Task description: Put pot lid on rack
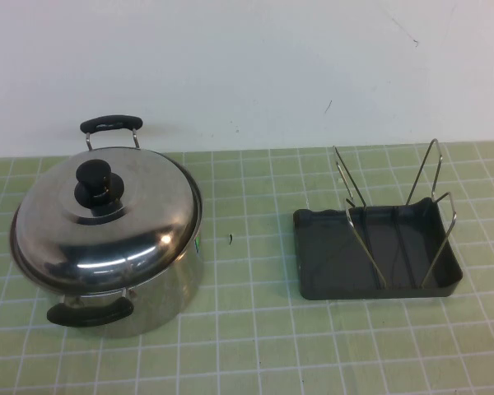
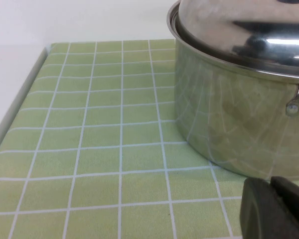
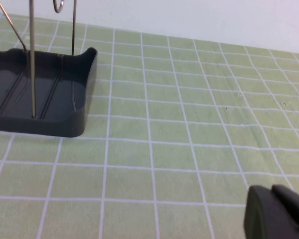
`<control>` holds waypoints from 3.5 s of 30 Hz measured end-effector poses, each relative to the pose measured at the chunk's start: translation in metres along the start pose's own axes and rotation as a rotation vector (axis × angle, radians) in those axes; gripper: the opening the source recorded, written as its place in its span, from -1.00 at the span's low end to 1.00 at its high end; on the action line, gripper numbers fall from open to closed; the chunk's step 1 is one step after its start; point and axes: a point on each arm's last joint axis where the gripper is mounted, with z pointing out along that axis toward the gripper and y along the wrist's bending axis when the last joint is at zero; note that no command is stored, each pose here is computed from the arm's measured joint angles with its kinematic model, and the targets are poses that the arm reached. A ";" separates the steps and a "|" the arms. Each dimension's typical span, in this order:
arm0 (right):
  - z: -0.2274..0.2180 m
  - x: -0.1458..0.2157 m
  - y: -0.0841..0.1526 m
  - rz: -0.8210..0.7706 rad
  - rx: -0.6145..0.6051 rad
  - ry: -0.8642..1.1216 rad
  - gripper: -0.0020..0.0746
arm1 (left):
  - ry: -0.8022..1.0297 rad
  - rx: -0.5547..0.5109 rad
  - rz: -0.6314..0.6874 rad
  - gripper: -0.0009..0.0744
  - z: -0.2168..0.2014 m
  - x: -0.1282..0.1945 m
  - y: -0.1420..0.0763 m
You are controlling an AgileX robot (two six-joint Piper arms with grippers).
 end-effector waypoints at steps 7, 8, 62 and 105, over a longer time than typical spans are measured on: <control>0.000 0.000 0.000 0.000 0.000 0.000 -0.95 | 0.000 0.000 -0.002 -0.98 0.000 0.000 0.000; 0.000 0.000 0.000 0.000 0.000 0.000 -0.95 | 0.000 0.000 -0.002 -0.98 0.000 0.000 0.000; 0.000 0.000 0.000 -0.001 0.000 0.000 -0.95 | -0.147 0.142 -0.324 -0.98 0.000 -0.092 -0.014; 0.000 0.000 0.000 -0.001 0.000 0.000 -0.95 | -0.198 0.268 -0.022 -0.11 0.237 -0.101 -0.081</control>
